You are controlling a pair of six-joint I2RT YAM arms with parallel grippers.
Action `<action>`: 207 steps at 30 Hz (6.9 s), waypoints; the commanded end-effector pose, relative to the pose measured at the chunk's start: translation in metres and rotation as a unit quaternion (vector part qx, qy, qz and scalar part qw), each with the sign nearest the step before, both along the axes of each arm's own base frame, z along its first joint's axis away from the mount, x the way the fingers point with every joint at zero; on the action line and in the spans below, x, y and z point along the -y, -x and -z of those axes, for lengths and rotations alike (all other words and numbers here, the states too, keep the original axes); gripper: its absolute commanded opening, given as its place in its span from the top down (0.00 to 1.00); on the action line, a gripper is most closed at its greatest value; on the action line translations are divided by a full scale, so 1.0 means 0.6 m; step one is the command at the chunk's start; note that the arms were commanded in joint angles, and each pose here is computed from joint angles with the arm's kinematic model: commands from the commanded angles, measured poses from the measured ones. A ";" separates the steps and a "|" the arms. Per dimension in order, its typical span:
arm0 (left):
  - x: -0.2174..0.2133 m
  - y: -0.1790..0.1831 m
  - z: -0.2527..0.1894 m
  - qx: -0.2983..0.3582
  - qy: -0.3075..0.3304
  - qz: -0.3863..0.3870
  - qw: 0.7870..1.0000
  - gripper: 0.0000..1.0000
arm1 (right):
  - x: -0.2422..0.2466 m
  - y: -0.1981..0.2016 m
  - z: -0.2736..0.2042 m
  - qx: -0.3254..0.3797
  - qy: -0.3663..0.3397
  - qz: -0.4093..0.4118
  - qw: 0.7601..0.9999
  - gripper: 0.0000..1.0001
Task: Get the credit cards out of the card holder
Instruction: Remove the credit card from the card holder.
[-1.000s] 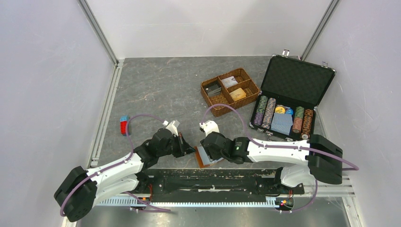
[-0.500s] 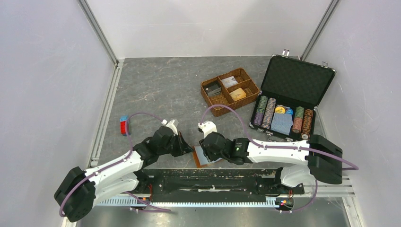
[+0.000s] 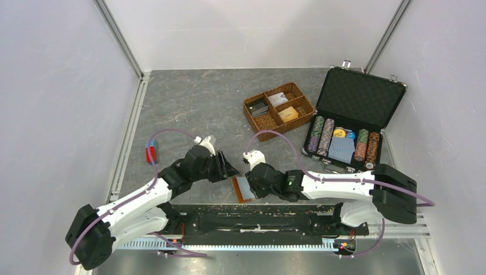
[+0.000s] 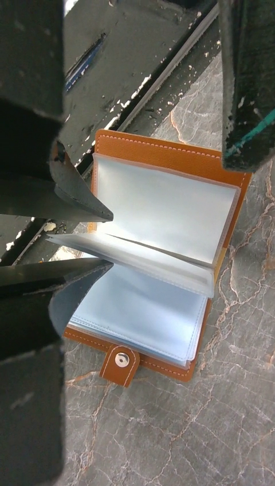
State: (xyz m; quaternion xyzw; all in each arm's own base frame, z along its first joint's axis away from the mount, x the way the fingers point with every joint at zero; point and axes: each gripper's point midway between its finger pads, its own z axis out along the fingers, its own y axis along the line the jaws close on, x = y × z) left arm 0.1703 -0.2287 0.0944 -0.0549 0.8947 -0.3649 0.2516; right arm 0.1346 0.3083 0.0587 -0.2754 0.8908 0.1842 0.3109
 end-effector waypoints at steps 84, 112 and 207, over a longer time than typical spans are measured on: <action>0.077 -0.022 0.032 -0.040 0.060 0.040 0.997 0.69 | -0.020 0.002 -0.026 0.010 -0.061 0.003 0.998 0.72; 0.067 -0.016 0.022 -0.034 0.062 0.034 0.997 0.74 | -0.018 -0.001 -0.024 0.010 -0.055 0.009 0.998 0.72; -0.016 0.043 0.106 -0.087 -0.037 0.011 0.996 0.51 | 0.024 0.008 0.071 -0.138 -0.201 0.000 0.970 0.70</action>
